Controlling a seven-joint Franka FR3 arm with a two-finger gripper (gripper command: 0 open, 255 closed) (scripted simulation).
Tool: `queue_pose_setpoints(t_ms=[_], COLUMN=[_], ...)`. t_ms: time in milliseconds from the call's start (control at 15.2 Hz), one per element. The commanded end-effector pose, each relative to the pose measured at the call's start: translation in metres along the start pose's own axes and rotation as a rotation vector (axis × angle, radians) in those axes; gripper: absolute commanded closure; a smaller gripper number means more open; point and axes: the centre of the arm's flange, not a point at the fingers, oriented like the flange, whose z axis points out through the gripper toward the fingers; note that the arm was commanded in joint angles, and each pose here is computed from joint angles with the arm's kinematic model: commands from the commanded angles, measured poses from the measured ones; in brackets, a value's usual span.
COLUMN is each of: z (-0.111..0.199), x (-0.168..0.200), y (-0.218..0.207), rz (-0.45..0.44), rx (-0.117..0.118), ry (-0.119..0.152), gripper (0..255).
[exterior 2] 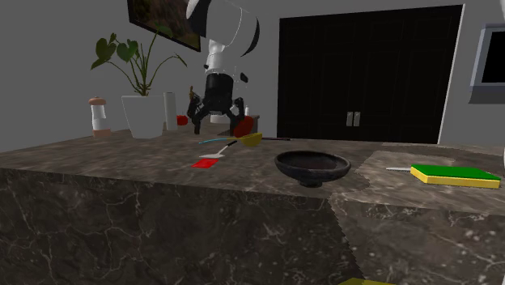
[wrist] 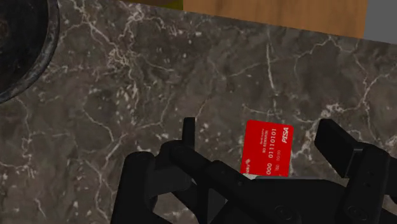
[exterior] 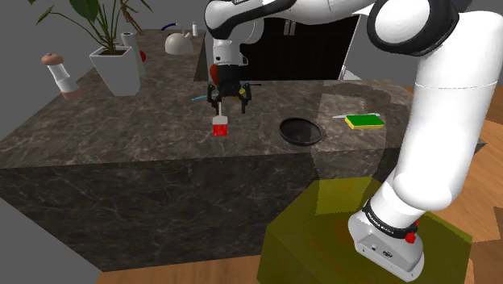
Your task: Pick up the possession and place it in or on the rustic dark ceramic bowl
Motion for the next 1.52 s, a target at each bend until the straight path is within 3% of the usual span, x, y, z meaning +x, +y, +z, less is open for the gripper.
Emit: queue_pose_setpoints(t_ms=[0, 198, 264, 726, 1254, 1320, 1452], z=[0.014, 0.036, 0.038, 0.078, 0.078, 0.078, 0.078], x=[0.025, 0.061, 0.064, 0.059, 0.059, 0.059, 0.06], y=[-0.013, -0.031, -0.033, -0.034, -0.034, -0.034, -0.034], rz=[0.043, 0.104, 0.109, 0.109, 0.109, 0.109, 0.109], rx=[0.011, 0.027, 0.029, 0.029, 0.028, 0.028, 0.028], ry=[-0.047, -0.116, -0.122, -0.122, -0.122, -0.122, -0.122], gripper=[0, 0, 0, 0, 0, 255, 255])
